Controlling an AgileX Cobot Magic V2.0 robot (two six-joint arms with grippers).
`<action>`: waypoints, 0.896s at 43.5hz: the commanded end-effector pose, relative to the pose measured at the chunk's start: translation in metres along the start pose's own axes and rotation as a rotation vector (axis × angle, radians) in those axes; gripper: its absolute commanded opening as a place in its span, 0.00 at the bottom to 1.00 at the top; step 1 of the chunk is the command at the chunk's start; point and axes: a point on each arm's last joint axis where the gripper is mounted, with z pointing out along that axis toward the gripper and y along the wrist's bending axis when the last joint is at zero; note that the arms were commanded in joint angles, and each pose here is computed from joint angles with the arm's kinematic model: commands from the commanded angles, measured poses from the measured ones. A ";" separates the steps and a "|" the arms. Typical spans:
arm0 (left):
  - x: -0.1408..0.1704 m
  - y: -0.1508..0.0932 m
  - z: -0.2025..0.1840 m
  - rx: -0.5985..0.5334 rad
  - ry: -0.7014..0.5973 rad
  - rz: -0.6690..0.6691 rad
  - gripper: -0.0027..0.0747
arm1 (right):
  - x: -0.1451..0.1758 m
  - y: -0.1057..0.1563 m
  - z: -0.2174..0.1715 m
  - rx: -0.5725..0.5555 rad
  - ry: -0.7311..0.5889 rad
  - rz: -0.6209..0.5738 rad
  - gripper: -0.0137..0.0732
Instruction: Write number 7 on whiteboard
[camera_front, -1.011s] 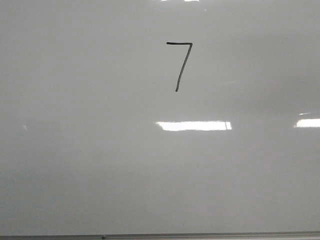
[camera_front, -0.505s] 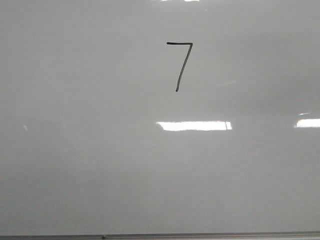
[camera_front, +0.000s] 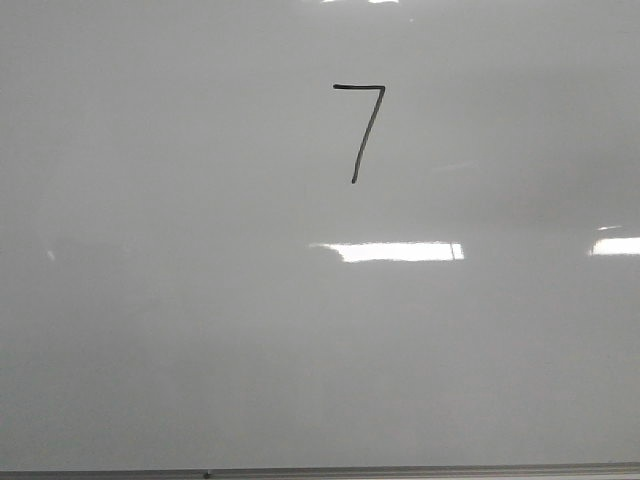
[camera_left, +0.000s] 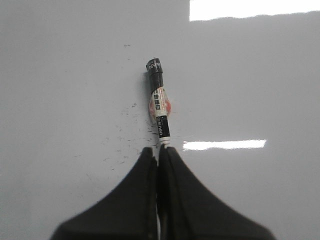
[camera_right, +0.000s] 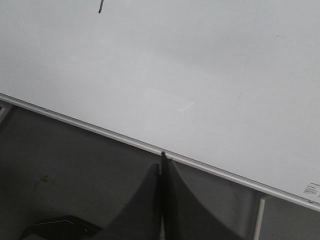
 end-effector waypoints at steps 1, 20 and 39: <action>-0.005 0.000 -0.001 -0.007 -0.092 -0.011 0.01 | -0.010 -0.001 -0.007 0.013 -0.087 -0.003 0.08; -0.005 0.000 -0.001 -0.007 -0.092 -0.011 0.01 | 0.066 -0.020 0.023 0.266 -0.590 0.070 0.08; -0.005 0.000 -0.001 -0.007 -0.092 -0.011 0.01 | 0.132 -0.030 0.077 0.337 -0.734 0.073 0.08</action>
